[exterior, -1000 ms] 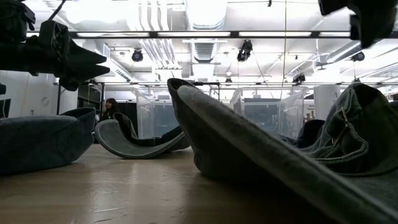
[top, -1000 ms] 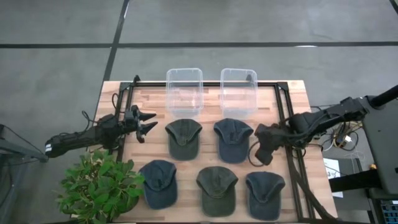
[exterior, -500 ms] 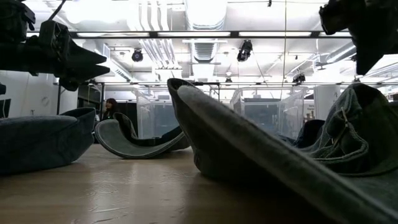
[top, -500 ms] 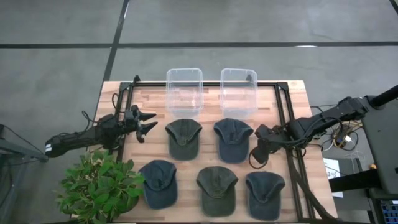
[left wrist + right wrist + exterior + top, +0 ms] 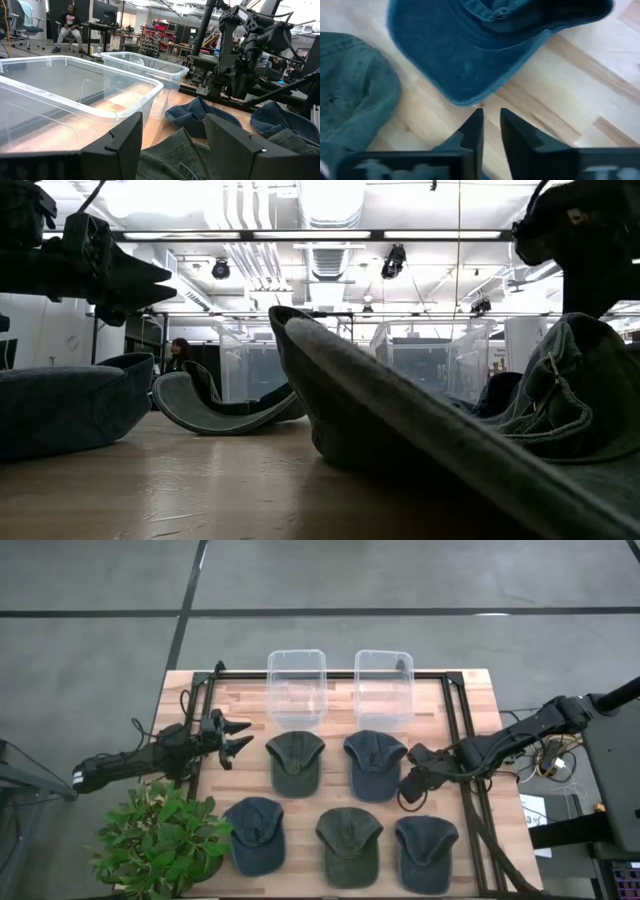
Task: Pick & Place hat
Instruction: Put the top blue cap into the left transparent bin
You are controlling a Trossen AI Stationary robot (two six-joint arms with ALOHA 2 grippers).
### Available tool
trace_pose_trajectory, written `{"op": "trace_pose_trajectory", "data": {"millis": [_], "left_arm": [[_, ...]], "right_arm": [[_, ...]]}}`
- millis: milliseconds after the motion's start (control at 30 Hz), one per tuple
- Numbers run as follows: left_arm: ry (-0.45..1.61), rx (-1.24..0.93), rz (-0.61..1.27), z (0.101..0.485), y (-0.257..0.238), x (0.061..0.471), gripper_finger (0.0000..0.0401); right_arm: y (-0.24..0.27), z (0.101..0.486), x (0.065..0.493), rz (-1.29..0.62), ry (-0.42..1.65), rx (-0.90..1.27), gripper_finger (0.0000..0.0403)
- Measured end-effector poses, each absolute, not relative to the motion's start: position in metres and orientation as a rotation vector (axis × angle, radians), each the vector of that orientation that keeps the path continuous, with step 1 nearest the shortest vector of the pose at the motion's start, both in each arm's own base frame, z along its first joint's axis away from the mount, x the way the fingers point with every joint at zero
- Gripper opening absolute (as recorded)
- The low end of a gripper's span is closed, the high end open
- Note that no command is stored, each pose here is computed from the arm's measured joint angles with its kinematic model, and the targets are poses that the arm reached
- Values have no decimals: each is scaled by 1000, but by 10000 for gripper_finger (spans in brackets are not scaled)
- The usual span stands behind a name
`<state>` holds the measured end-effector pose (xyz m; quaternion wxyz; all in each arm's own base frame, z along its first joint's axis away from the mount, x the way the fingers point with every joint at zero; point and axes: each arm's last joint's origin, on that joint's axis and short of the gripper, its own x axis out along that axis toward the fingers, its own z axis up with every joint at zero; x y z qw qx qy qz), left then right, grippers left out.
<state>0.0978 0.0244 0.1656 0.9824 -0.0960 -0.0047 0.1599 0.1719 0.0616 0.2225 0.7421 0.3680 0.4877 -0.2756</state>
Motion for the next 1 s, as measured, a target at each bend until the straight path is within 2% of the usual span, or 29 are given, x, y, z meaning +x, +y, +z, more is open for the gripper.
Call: {"op": "trace_pose_trajectory", "data": {"millis": [333,500,700,1000], "left_arm": [[-10,-193,322,166,24,98,208],[-11,-194,321,166,24,98,208],[-11,-194,321,166,24,98,208],[-14,-209,321,166,24,98,208]], "right_arm": [[58,212,169,-740,987,843,213],[58,203,170,-740,958,877,267],[57,190,169,-751,912,901,293],[54,170,167,-769,834,933,292]]}}
